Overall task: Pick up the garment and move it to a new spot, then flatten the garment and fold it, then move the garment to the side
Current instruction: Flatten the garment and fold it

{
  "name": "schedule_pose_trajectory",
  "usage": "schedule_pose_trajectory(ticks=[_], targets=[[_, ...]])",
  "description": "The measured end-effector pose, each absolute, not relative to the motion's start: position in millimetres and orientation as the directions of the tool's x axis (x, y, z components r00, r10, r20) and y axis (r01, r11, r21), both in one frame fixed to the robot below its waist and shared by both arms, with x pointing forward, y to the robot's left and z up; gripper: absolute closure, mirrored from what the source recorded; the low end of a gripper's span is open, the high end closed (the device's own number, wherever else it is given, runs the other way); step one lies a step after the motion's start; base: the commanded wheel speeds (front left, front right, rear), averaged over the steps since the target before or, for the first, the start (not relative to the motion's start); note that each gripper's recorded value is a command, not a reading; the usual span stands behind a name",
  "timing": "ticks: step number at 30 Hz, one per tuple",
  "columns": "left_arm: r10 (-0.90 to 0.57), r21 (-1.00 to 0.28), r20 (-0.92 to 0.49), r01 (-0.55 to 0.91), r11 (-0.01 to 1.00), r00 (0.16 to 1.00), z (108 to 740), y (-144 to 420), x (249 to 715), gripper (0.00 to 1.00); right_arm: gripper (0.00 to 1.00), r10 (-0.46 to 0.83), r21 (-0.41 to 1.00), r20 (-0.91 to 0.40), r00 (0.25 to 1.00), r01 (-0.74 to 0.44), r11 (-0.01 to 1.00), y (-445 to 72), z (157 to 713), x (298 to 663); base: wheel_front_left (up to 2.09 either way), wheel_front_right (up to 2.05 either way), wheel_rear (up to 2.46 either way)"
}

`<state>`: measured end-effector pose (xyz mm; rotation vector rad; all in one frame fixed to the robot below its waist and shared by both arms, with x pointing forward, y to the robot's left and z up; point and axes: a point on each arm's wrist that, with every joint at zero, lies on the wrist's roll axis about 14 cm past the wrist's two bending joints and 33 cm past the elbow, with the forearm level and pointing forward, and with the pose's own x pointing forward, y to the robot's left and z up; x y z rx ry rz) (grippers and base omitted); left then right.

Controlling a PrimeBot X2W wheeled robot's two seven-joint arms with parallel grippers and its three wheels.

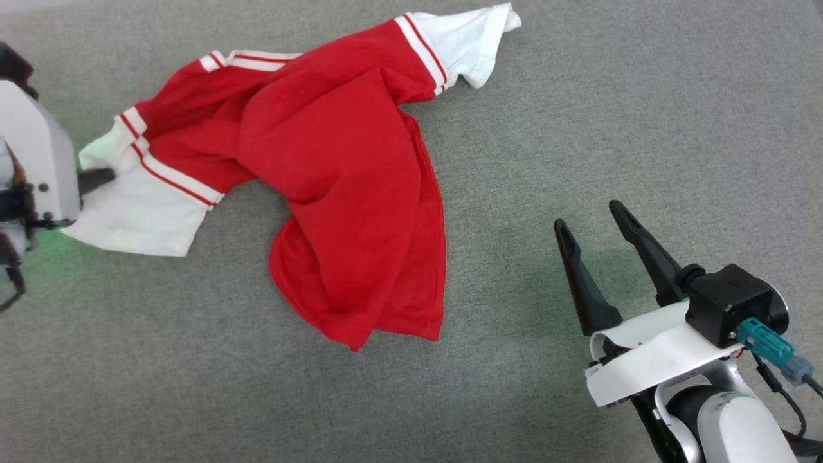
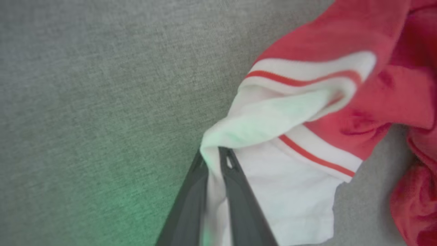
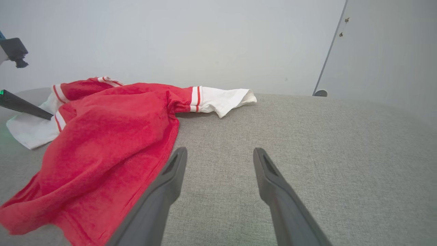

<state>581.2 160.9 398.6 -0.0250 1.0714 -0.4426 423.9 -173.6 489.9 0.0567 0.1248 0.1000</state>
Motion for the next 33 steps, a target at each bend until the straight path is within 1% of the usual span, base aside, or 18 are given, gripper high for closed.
schedule_pose_trajectory(ticks=[5,11,15,19,23,28,31,33], targets=[[-0.407,-0.251,-0.788,0.363,0.897,0.462,412,149,581,0.0,0.0,0.107,0.058,-0.126,0.986,-0.1,0.993,-174,492,422,0.0,0.0,0.0],[-0.452,-0.246,-0.671,0.399,0.883,0.588,446,152,583,0.0,0.0,0.139,0.035,-0.136,0.981,-0.135,0.99,-171,495,426,0.0,0.0,0.0],[-0.468,-0.217,-0.534,0.42,0.881,0.705,472,159,582,0.0,0.0,0.181,0.014,-0.177,0.968,-0.181,0.983,-165,488,431,0.0,0.0,0.0],[-0.476,-0.225,-0.378,0.42,0.879,0.794,487,166,570,0.0,0.0,0.229,-0.028,-0.242,0.943,-0.242,0.97,-161,479,439,0.0,0.0,0.0],[-0.465,-0.218,-0.282,0.416,0.883,0.839,484,177,545,0.0,0.0,0.271,-0.073,-0.318,0.909,-0.309,0.948,-159,472,450,0.0,0.0,0.0],[-0.435,-0.218,-0.278,0.385,0.897,0.857,467,180,511,0.0,0.0,0.29,-0.149,-0.407,0.866,-0.376,0.915,-165,466,469,0.0,0.0,0.0],[-0.395,-0.224,-0.184,0.353,0.909,0.9,487,180,508,0.0,0.0,0.305,-0.19,-0.452,0.838,-0.424,0.885,-165,465,483,0.0,0.0,0.0],[-0.366,-0.188,-0.17,0.334,0.923,0.915,483,184,494,0.0,0.0,0.312,-0.216,-0.481,0.819,-0.456,0.864,-164,464,493,0.0,0.0,0.0]])
